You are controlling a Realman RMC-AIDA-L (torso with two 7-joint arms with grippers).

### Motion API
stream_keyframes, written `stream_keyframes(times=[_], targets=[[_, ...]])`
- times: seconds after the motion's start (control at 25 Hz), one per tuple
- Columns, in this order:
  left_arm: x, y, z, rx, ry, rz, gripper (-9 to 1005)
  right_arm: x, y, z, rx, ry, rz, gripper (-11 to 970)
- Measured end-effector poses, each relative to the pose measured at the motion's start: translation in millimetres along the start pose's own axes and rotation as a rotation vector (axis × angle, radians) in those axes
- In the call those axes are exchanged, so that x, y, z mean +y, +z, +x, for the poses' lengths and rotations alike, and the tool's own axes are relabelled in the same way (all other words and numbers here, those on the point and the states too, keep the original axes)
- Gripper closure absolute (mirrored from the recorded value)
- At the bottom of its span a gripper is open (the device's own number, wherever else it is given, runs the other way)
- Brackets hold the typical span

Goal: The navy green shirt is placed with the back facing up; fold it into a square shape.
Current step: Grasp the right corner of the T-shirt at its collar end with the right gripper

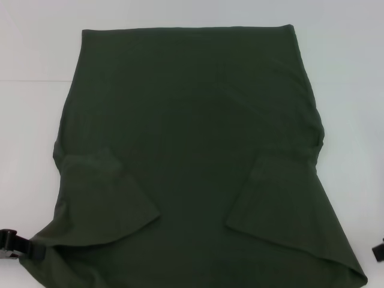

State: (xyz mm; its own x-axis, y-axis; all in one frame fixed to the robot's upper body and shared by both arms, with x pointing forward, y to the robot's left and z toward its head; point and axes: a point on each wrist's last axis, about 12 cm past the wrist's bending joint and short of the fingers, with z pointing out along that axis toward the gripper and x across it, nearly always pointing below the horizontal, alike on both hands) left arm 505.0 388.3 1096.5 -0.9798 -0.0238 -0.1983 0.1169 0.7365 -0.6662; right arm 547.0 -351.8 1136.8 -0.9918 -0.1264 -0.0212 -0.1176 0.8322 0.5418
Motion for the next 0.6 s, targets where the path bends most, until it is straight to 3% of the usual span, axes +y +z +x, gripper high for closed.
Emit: stream_keyframes(times=[0.6], targets=[[-0.3,2.5,0.2,-0.007,-0.001,0.002,982,7.0,43.8,-0.5,0.027,-0.066,0.012,134]])
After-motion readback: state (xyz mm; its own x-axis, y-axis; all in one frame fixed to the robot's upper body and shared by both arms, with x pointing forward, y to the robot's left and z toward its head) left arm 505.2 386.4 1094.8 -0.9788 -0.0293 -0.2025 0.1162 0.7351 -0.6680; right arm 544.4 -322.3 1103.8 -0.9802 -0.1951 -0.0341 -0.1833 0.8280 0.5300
